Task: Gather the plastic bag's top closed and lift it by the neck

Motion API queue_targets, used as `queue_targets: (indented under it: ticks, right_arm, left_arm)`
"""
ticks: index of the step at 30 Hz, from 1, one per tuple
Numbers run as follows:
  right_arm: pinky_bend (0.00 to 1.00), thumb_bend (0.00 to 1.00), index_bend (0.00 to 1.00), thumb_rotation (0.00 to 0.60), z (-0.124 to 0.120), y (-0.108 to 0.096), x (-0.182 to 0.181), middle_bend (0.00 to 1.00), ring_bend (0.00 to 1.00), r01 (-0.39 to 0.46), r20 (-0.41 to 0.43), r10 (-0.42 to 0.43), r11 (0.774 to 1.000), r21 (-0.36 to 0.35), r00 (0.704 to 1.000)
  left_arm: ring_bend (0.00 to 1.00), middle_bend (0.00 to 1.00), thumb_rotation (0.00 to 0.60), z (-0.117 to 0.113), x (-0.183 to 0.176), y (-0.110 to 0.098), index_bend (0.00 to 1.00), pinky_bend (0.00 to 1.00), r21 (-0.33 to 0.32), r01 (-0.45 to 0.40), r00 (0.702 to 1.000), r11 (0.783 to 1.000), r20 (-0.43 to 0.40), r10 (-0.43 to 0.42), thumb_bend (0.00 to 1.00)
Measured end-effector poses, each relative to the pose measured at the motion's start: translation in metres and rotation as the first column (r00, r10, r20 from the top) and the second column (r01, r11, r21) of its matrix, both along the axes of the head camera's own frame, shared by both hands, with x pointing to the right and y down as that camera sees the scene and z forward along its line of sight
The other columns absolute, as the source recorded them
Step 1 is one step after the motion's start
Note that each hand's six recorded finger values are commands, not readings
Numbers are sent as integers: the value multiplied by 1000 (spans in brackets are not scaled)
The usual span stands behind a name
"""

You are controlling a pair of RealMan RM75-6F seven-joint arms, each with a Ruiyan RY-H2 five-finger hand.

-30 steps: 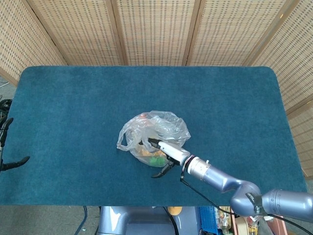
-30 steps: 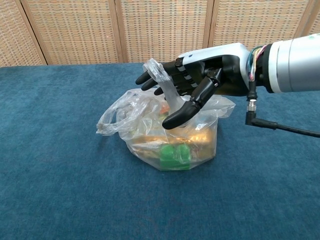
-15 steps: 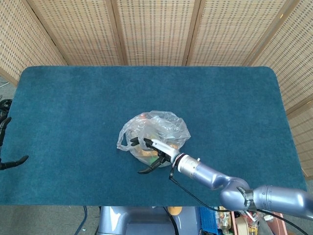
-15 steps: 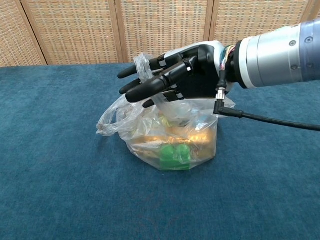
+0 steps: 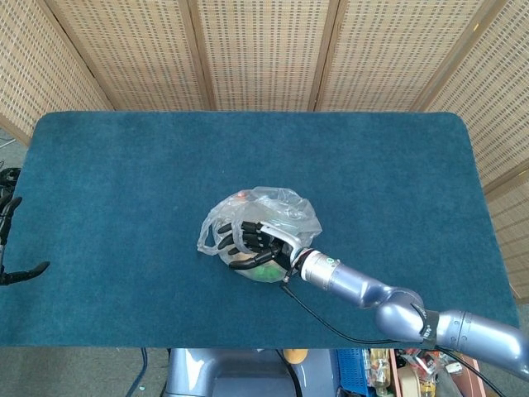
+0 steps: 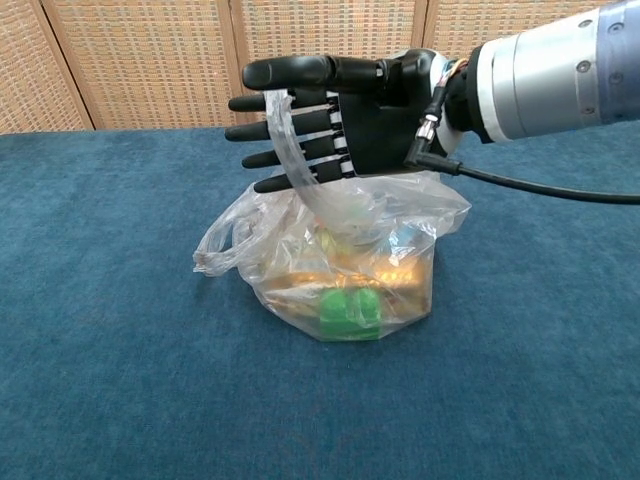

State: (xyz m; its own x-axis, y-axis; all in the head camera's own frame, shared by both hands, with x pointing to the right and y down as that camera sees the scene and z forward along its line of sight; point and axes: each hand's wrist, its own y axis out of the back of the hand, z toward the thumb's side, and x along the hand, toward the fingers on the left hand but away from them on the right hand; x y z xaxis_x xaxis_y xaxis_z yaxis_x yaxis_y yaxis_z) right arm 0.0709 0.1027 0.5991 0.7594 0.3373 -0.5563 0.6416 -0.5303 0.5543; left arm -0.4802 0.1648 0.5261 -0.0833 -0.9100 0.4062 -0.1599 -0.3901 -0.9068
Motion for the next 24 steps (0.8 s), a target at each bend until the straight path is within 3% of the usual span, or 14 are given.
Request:
queue_targets:
  ticks: [4, 7, 17, 20, 24]
  right_arm:
    - [224, 57, 308, 600, -1, -3, 9, 445, 305, -27, 11, 27, 1000, -16, 1000]
    - [279, 96, 306, 600, -2, -6, 17, 457, 361, -42, 11, 42, 999, -20, 999]
    - [346, 136, 310, 600, -4, -6, 38, 483, 406, -46, 4, 47, 998, -32, 999]
    - [346, 139, 309, 600, -4, -5, 44, 483, 406, -36, -1, 36, 999, -31, 999]
    - [346, 139, 309, 600, -4, -4, 52, 483, 406, -26, -3, 26, 999, -27, 1000]
  left_arm:
    - [0, 0, 600, 3, 2, 0, 0, 0, -10, -4, 1000, 1000, 1, 4, 97]
    - [0, 0, 600, 6, 3, -1, 0, 0, -15, -9, 1000, 1000, 1, 9, 99]
    - [0, 0, 600, 13, 15, -10, 0, 0, -10, -52, 999, 999, 5, 52, 130]
    - [0, 0, 600, 17, 23, -21, 0, 0, 7, -104, 995, 995, 10, 104, 144]
    - [0, 0, 600, 27, 46, -45, 36, 0, 34, -236, 972, 971, 7, 236, 169]
